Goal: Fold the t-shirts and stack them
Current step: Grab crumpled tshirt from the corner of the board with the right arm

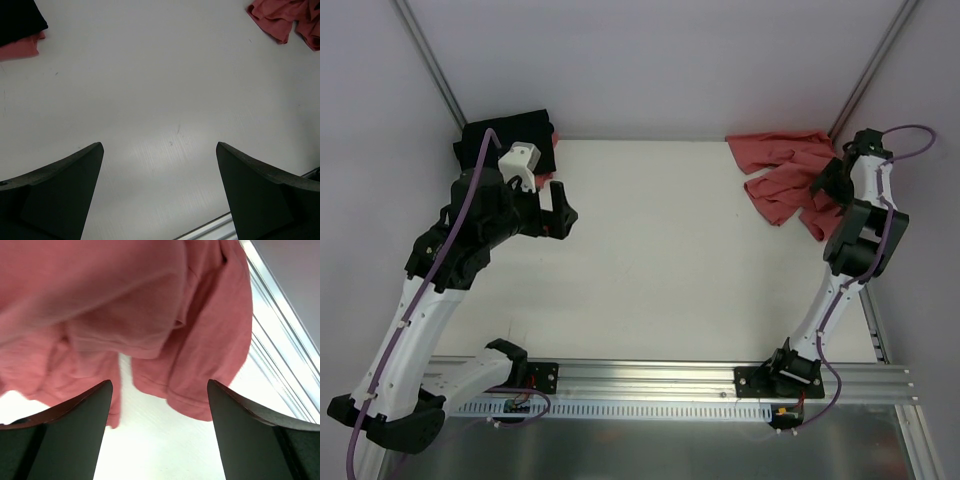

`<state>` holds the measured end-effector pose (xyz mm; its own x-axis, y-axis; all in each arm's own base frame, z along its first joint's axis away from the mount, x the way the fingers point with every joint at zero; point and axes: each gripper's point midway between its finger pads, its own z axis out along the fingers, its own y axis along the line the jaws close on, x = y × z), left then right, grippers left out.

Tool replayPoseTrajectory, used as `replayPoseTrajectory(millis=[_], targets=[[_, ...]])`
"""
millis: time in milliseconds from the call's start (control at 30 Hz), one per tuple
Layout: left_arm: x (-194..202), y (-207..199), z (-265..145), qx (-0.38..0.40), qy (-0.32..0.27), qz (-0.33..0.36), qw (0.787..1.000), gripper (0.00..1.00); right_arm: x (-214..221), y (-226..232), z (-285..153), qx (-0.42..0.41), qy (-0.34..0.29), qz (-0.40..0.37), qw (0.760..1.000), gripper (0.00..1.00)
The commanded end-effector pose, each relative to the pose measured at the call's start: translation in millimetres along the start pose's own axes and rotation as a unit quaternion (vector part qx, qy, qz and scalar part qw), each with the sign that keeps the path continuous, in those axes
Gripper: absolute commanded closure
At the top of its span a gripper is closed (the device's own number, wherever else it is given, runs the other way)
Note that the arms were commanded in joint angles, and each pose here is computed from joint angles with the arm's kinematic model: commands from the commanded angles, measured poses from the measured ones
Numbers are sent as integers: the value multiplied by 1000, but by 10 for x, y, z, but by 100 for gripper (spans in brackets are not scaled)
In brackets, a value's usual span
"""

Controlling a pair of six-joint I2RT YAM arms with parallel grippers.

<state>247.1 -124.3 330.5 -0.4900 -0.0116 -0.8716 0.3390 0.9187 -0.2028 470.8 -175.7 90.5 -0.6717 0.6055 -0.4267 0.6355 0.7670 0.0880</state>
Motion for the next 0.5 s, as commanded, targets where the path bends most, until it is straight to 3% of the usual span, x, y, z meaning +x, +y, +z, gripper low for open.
replayPoseTrajectory(millis=[0, 267, 467], targets=[[8, -44, 3, 11, -2, -6, 1000, 1, 65, -169, -64, 26, -1, -6, 1000, 19], [69, -37, 83, 11, 8, -7, 1000, 1, 487, -457, 186, 72, 31, -19, 997, 21], [63, -43, 131, 12, 13, -4, 1000, 1, 478, -461, 237, 67, 23, -12, 997, 25]])
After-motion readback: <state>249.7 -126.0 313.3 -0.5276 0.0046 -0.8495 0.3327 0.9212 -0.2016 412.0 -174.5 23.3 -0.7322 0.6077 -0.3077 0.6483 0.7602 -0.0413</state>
